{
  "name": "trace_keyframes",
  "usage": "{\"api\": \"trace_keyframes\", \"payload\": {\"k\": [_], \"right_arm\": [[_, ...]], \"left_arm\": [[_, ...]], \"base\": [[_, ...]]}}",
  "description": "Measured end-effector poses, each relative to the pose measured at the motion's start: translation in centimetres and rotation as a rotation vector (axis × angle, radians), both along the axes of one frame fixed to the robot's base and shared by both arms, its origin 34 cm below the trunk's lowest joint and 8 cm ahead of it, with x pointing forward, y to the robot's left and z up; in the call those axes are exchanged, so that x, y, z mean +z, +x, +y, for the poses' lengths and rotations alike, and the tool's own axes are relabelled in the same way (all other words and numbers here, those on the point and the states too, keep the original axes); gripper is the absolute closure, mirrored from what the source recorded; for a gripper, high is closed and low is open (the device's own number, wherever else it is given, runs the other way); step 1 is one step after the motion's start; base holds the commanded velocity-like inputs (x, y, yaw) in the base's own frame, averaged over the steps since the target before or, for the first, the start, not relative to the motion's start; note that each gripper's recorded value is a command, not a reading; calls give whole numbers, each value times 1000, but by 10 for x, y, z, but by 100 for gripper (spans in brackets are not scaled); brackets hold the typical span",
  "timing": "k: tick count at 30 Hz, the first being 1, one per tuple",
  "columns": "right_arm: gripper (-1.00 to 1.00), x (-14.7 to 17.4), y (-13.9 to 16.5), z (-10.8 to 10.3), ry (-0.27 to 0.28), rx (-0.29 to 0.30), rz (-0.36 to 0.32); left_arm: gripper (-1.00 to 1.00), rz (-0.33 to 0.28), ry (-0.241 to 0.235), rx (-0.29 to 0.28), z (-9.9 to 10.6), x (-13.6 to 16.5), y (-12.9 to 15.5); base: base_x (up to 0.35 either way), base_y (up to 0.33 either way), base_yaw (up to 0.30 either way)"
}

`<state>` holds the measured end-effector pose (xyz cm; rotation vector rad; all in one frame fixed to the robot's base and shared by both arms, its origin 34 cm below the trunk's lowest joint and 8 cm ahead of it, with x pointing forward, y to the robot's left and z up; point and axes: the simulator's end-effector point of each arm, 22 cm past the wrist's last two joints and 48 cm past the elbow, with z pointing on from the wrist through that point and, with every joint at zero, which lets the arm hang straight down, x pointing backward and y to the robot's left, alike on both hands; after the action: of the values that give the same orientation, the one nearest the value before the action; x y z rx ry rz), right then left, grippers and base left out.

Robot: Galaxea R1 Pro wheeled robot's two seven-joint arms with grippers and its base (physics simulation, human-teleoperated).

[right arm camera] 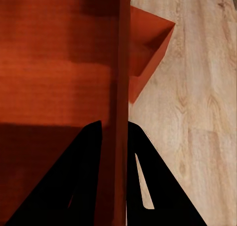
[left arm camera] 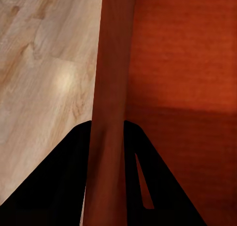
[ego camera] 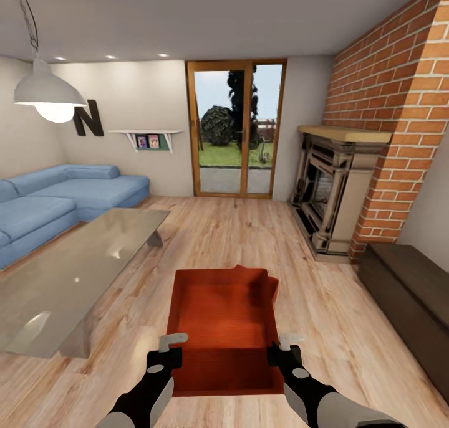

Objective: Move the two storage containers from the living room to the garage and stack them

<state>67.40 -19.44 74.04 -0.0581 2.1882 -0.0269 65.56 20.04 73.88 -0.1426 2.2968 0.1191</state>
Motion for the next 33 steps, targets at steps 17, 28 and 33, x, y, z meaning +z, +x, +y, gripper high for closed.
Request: {"api": "trace_keyframes", "payload": {"k": [17,28,33], "right_arm": [[100,0,0,0,0,0,0],[100,0,0,0,0,0,0],[100,0,0,0,0,0,0]], "left_arm": [[100,0,0,0,0,0,0],[100,0,0,0,0,0,0],[100,0,0,0,0,0,0]], "base": [[0,0,300],[0,0,300],[0,0,300]]}}
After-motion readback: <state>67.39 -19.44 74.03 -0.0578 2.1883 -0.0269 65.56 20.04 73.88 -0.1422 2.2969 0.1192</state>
